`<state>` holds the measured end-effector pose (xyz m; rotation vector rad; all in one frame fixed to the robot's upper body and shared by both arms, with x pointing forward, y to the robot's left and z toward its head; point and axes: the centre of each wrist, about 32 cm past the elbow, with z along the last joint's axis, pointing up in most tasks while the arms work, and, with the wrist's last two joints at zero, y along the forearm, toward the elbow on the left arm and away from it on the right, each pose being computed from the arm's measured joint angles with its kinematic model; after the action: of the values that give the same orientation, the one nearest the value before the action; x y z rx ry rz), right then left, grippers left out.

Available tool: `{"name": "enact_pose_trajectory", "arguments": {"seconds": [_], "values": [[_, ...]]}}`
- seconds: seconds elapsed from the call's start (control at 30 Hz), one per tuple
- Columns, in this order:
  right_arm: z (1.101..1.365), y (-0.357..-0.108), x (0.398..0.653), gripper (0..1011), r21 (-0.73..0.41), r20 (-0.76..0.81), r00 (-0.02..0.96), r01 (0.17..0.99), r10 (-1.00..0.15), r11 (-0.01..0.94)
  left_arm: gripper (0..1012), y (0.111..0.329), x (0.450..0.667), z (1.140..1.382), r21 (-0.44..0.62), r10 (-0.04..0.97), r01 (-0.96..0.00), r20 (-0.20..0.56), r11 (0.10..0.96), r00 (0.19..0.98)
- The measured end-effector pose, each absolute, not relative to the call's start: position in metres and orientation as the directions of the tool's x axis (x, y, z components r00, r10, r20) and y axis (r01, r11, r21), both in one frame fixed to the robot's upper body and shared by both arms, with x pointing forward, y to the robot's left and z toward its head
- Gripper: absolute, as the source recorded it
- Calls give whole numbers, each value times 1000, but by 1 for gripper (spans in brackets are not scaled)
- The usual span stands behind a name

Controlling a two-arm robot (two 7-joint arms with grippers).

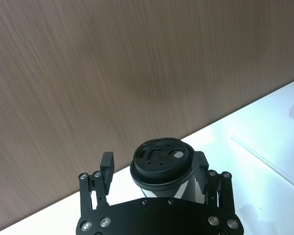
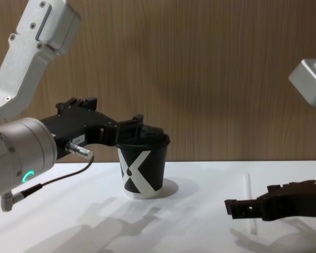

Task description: Pick up the straw with one hand, pass it to the other hand, and insert it into the cup.

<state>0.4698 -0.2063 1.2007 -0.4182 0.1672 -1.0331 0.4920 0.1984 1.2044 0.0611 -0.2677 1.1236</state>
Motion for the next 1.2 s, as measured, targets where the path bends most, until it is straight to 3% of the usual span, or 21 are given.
{"name": "enact_pose_trajectory", "arguments": {"seconds": [0.73, 1.2], "values": [[1189, -200, 483, 1001, -425, 101, 464, 820, -880, 384, 1000, 198, 492, 1204, -86, 882, -897, 242, 434, 404], [1194, -195, 490, 1001, -464, 16, 431, 803, -902, 375, 1000, 198, 492, 1204, -86, 882, -897, 242, 434, 404]]}}
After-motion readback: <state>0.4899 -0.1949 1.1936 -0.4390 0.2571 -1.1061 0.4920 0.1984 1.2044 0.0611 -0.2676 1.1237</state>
